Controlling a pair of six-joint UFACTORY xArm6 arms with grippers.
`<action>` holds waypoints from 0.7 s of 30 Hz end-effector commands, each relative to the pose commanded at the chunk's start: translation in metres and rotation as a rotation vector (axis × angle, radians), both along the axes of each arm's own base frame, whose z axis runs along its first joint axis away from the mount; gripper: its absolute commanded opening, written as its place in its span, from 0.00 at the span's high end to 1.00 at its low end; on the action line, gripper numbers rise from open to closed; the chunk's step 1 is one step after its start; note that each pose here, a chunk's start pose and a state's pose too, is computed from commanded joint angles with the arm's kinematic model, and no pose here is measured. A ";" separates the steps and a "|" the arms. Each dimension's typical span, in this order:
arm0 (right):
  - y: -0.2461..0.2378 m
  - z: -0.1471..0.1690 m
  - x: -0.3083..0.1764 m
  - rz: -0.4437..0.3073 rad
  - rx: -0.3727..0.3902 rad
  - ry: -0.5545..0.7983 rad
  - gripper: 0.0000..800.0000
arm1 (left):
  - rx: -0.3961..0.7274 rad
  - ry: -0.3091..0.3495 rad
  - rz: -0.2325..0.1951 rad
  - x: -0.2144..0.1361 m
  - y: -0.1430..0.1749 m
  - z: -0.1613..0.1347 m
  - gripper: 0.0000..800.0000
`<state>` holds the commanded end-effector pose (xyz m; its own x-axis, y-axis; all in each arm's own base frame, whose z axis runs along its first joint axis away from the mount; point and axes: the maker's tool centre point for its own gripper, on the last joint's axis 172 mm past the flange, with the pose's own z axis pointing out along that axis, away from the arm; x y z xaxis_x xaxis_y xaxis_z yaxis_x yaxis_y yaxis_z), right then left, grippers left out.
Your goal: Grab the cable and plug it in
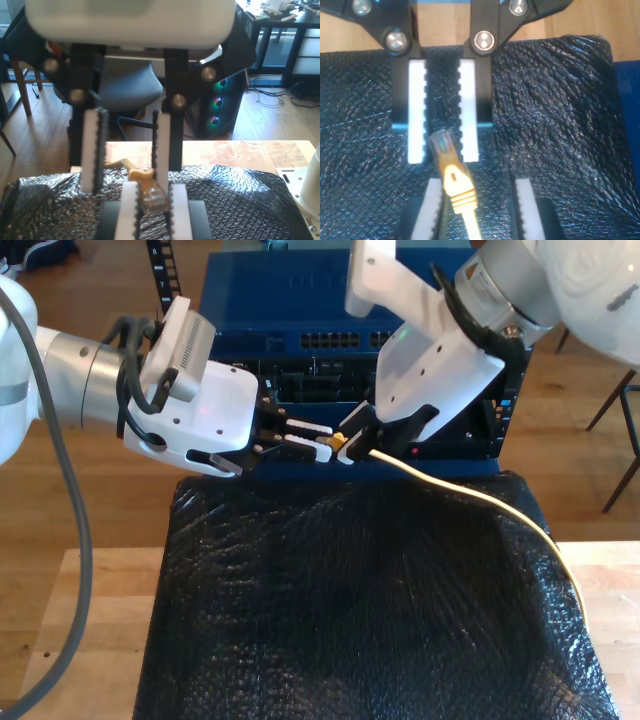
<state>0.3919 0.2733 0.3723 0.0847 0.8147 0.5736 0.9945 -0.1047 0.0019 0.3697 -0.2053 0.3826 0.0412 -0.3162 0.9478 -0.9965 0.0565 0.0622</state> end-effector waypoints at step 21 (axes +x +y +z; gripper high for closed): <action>0.001 0.000 -0.006 0.011 -0.003 0.007 0.46 | -0.025 0.013 0.036 0.009 0.000 0.010 1.00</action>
